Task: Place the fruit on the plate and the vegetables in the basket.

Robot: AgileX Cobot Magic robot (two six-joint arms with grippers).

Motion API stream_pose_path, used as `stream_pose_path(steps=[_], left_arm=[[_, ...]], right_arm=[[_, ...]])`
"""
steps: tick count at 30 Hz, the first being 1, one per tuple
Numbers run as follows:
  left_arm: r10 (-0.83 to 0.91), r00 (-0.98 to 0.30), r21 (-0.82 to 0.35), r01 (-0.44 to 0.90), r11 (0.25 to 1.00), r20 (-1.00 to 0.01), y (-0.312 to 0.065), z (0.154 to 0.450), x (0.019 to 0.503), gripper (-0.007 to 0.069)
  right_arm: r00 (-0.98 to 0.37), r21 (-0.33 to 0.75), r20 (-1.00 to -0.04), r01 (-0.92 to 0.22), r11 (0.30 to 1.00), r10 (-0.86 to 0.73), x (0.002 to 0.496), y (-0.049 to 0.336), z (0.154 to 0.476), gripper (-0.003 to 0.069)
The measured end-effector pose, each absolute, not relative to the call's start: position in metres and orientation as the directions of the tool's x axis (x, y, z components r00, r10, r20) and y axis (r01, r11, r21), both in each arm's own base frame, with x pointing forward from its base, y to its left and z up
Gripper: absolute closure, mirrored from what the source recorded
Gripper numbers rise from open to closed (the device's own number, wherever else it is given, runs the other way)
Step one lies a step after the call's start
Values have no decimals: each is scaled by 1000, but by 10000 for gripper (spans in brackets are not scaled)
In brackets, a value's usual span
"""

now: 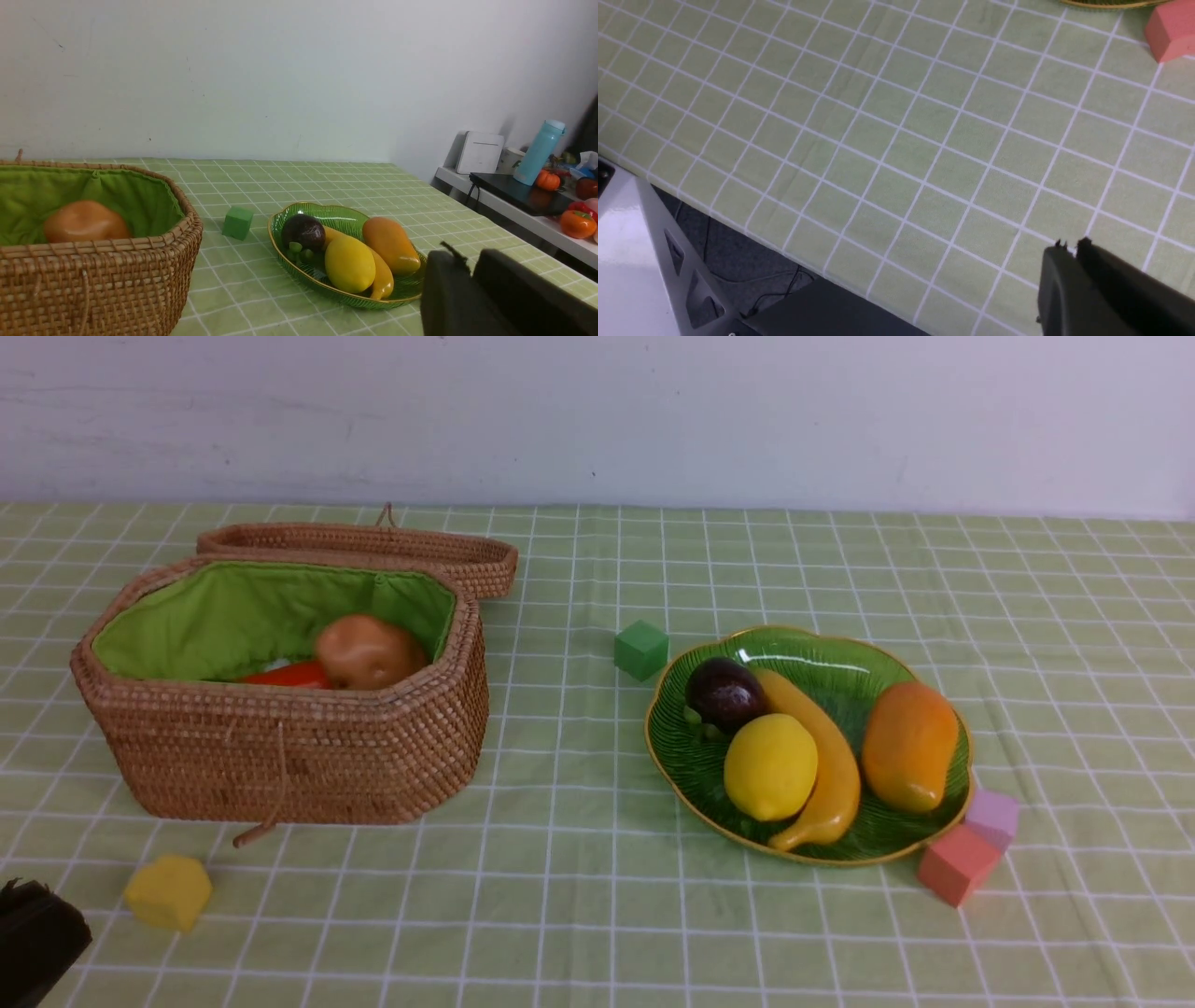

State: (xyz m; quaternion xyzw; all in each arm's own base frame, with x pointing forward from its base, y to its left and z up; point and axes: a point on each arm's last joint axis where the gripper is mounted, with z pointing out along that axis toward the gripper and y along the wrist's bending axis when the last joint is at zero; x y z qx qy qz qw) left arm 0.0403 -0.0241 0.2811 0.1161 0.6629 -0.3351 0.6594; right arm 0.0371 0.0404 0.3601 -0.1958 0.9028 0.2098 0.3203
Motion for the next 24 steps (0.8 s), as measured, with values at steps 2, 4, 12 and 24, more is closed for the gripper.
stream_pose_path(steps=[2,4,12,24], left_arm=[[-288,-103,-291,596,748,-952,-24,281,40,550],[-288,-103,-291,596,748,-952,-24,281,40,550],[-288,-103,-291,596,748,-952,-24,281,40,543],[-287,-104,-291,596,749,-952,-24,281,40,536]], right_arm=[[-715,253,-666,-488,835,-215,34,38,360,617],[-714,247,-673,-464,850,-194,33,35,360,617],[-595,152,-804,-210,966,-3,39,18,330,616],[-238,150,-961,-20,988,141,54,7,180,616]])
